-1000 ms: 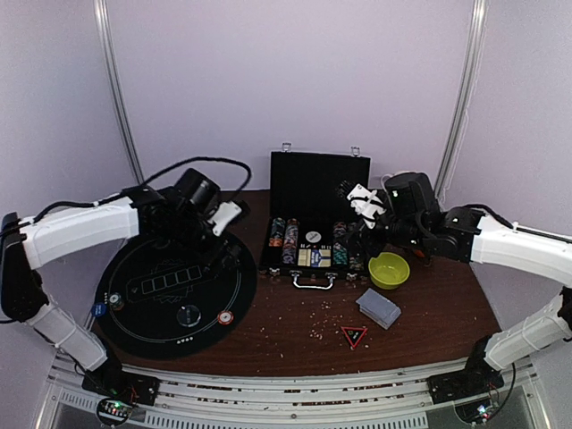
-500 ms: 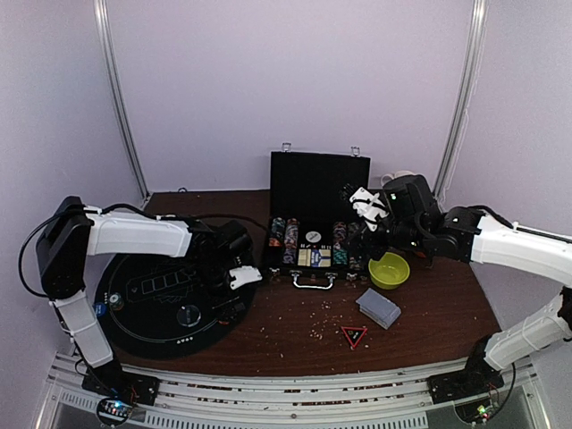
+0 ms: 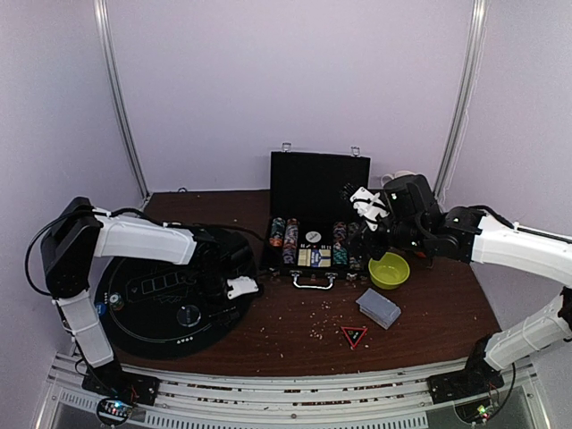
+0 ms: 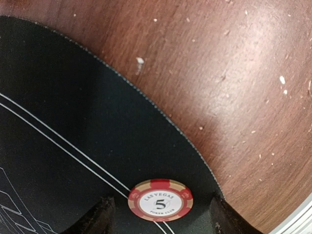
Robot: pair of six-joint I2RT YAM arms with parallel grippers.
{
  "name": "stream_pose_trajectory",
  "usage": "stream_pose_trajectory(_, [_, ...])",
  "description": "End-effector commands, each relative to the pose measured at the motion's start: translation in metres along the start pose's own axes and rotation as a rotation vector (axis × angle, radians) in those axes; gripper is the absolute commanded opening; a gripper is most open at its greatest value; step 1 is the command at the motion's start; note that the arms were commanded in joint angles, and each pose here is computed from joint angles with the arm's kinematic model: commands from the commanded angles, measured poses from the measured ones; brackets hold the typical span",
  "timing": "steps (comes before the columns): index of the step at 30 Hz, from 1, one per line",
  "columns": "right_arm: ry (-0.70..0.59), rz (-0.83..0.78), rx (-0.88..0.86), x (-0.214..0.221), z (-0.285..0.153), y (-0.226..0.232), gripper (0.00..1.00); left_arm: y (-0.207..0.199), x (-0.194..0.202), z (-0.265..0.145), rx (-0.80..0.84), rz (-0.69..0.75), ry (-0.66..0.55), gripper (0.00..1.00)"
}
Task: Distribute texas hold em gaming equipment
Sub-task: Pick up the poker chip from the dealer area.
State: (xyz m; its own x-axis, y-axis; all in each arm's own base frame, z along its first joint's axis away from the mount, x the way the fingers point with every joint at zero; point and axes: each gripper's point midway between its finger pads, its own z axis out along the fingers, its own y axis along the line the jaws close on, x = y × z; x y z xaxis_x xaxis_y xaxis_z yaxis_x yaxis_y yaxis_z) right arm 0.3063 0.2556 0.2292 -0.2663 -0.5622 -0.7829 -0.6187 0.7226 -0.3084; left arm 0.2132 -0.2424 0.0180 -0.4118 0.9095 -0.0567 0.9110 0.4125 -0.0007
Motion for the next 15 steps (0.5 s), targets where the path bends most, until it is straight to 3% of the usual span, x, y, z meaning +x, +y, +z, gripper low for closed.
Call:
stream_pose_trajectory(1, [-0.019, 0.015, 0.020, -0.0059, -0.0077, -0.0074, 1.00, -0.0024, 0.0070, 0.0098, 0.008, 0.006, 0.042, 0.69])
stream_pose_trajectory(6, [-0.014, 0.020, 0.018, -0.0046, -0.0075, -0.0070, 1.00, -0.0049, 0.0036, 0.0147, 0.043, 0.003, 0.061, 0.68])
stream_pose_trajectory(15, [-0.022, 0.016, 0.023, -0.0039, -0.0110, -0.0081, 1.00, 0.0041, 0.0024, 0.0129, 0.063, -0.032, 0.045, 0.53])
